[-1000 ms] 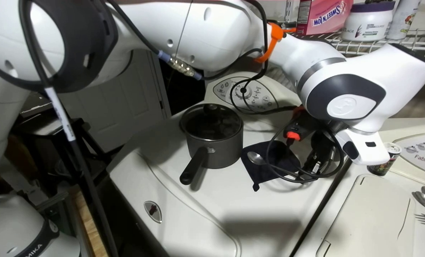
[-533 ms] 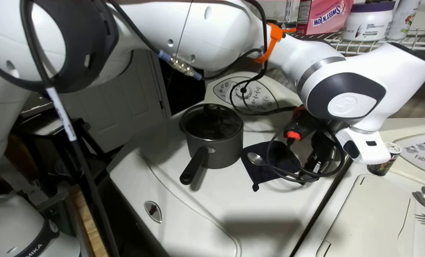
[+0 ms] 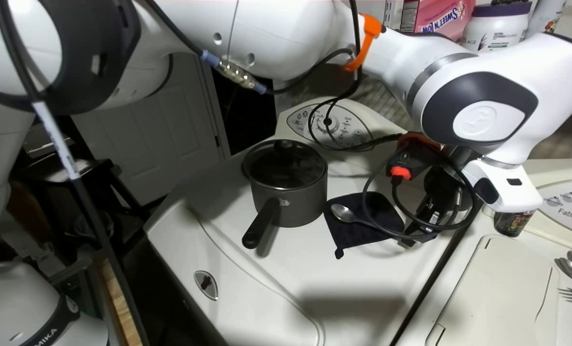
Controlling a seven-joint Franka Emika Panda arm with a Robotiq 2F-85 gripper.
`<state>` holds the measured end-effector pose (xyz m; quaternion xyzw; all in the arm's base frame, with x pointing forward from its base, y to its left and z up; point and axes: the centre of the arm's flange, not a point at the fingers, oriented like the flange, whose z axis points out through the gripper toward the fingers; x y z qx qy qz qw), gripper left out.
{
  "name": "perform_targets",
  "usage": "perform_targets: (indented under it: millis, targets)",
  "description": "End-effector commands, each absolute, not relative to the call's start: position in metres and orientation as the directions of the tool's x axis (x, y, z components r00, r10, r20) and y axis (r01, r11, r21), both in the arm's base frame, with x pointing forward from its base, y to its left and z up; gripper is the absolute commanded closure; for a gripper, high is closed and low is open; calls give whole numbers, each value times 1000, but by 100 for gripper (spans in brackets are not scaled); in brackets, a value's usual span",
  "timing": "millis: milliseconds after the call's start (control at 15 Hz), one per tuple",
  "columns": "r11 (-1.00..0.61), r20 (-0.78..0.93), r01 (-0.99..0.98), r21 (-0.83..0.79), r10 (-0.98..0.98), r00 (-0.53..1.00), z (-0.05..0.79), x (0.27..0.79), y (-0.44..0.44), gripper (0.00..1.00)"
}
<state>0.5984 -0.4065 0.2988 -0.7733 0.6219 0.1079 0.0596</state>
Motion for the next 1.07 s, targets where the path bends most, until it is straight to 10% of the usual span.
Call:
perform_targets:
  millis: [0,1000]
  targets:
    - [-230,-232,-972,56,-949,211,321,592,-404,95]
    - [-255,55,-966,-47,-966,252,416,537,-349,95]
